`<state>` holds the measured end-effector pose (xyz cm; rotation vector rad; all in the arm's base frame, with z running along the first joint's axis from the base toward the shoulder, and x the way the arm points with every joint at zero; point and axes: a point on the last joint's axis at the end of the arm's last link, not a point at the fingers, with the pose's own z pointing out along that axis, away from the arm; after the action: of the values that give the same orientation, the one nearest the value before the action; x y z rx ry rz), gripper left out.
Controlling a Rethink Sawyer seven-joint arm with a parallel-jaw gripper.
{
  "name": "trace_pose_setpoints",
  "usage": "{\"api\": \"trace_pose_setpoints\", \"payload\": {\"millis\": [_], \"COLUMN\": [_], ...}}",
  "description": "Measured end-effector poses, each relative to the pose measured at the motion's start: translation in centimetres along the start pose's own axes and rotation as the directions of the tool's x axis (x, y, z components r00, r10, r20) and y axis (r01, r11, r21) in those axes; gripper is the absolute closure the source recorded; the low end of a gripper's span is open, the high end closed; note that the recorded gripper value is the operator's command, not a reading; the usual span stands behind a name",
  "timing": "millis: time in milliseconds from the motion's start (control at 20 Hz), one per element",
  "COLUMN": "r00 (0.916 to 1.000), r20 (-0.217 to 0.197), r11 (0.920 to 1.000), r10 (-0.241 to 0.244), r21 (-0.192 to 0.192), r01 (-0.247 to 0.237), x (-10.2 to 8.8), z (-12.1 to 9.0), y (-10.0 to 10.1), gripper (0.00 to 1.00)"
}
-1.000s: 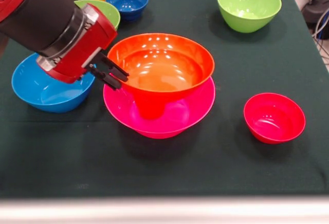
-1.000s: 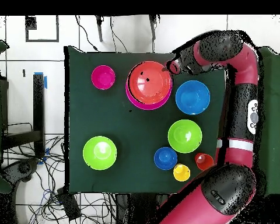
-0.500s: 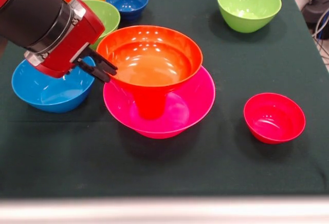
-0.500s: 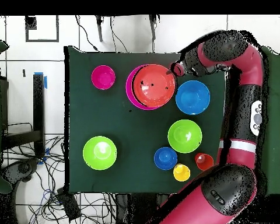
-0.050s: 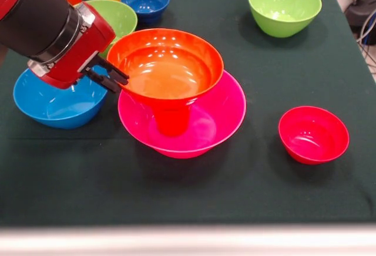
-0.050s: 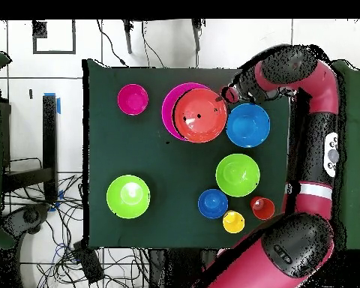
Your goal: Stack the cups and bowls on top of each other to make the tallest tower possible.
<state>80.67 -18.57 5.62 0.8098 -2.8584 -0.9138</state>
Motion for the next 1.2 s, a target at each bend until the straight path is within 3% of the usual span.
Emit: {"api": "trace_pose_setpoints", "payload": {"millis": [350, 850, 1200], "r00": [0.9994, 0.9966, 0.997], "r20": [-0.028, -0.065, -0.057], "r11": [0.9998, 0.9983, 0.9984], "r10": [-0.019, -0.05, -0.053], "r21": [-0.01, -0.034, -0.025], "r01": [0.019, 0.048, 0.051], "x": [1.2, 2.2, 2.5], "z": [2.3, 2.6, 2.8], "y": [0.7, 2.5, 2.5], "gripper": [1.0, 1.0, 1.0]}}
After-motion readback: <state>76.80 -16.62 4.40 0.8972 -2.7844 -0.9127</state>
